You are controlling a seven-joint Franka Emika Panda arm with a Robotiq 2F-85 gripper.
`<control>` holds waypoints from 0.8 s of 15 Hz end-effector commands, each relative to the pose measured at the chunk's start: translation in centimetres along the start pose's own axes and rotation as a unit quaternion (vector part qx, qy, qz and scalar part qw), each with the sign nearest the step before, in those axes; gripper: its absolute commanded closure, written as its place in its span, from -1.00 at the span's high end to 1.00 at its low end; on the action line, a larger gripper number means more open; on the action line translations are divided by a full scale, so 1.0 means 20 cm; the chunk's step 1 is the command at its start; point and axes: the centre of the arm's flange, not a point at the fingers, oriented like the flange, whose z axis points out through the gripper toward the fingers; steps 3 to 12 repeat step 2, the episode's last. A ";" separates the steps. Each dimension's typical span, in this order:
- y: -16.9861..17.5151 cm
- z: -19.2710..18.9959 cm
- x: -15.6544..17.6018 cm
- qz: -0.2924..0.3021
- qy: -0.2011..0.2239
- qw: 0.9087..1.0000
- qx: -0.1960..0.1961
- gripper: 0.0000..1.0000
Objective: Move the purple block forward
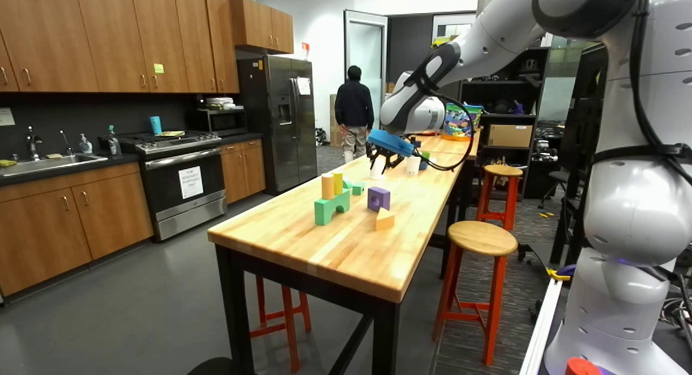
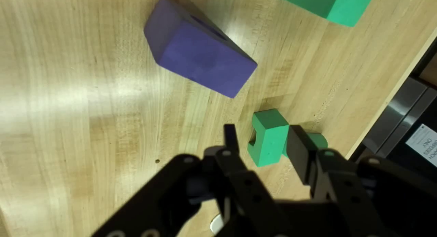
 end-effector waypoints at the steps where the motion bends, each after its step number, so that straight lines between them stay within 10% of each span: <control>1: 0.00 0.00 0.00 0.000 0.000 1.000 0.000 -0.13; 12: 0.00 0.00 0.00 0.000 0.000 1.000 0.000 -0.13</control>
